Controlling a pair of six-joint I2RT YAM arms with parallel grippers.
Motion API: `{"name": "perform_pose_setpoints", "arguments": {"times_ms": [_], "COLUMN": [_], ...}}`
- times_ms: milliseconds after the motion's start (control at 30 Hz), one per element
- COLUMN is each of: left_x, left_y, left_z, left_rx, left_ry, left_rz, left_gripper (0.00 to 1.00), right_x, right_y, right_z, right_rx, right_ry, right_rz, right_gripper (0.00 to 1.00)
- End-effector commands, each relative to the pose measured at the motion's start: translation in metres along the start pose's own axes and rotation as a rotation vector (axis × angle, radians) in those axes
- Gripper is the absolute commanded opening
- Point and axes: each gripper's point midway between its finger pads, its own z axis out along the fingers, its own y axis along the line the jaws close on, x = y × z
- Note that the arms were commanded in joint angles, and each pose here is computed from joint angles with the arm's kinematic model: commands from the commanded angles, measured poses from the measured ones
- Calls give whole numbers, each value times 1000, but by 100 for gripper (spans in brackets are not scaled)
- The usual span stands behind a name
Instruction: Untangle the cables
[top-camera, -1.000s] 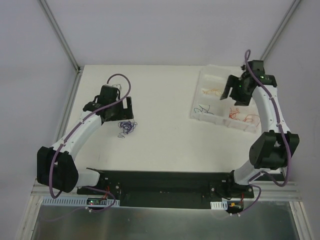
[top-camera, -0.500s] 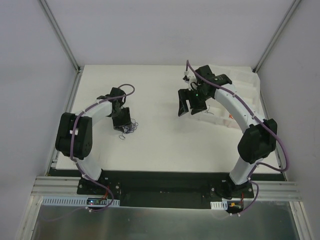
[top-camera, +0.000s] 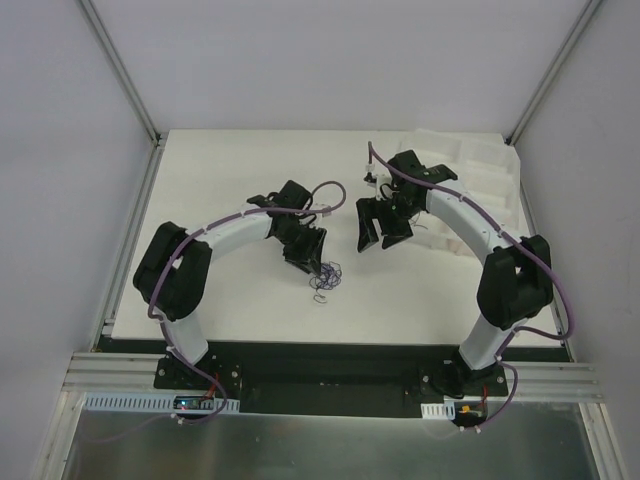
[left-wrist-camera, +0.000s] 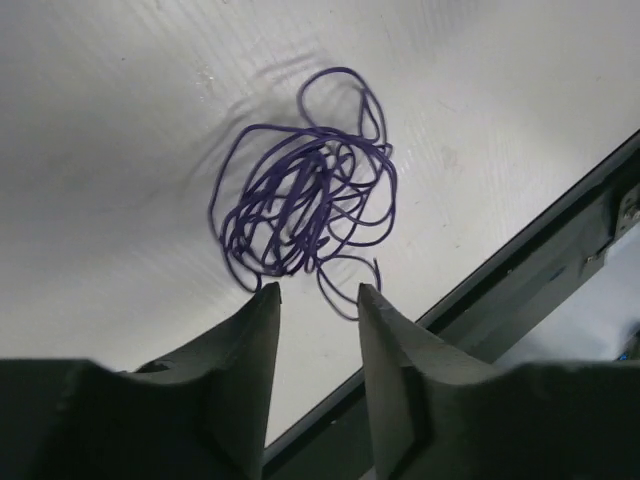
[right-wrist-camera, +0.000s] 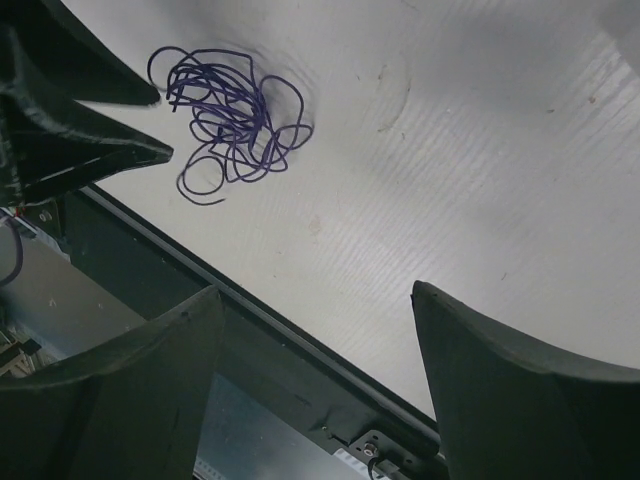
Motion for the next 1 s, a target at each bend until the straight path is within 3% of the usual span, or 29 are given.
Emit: {"name": "perform_pose_setpoints", "arguments": {"times_ms": [0, 100, 233, 433, 633, 733, 867, 967], "left_x": [-5, 1, 7, 11, 34, 44, 51, 57], "left_y": [-6, -5, -5, -9, -5, -4, -2, -3], "left_z": [-27, -28, -23, -7, 7, 14, 18, 22], "left_rx": [35, 31, 52, 114, 104, 92, 75, 73], "left_ry": [-64, -63, -40, 24, 100, 135, 149, 154], "left_rz": [48, 39, 33, -26, -124, -163, -195, -195], "left_gripper": [48, 55, 56, 43, 54, 54, 45, 30], "right_x": [2, 7, 14, 12, 3, -5, -1, -2], "right_y": [10, 11, 14, 12, 17, 23, 31, 31], "right_z": [-2, 9, 26, 42, 56, 65, 76, 84], "right_rx": [-68, -105, -169, -227, -283, -328, -318, -304], "right_ry": [-45, -41, -22, -41, -114, -169, -166, -182], "right_rz": [-55, -55, -45, 18, 126, 204, 237, 302], "right_gripper": [78, 78, 74, 66, 67, 68, 68, 68]}}
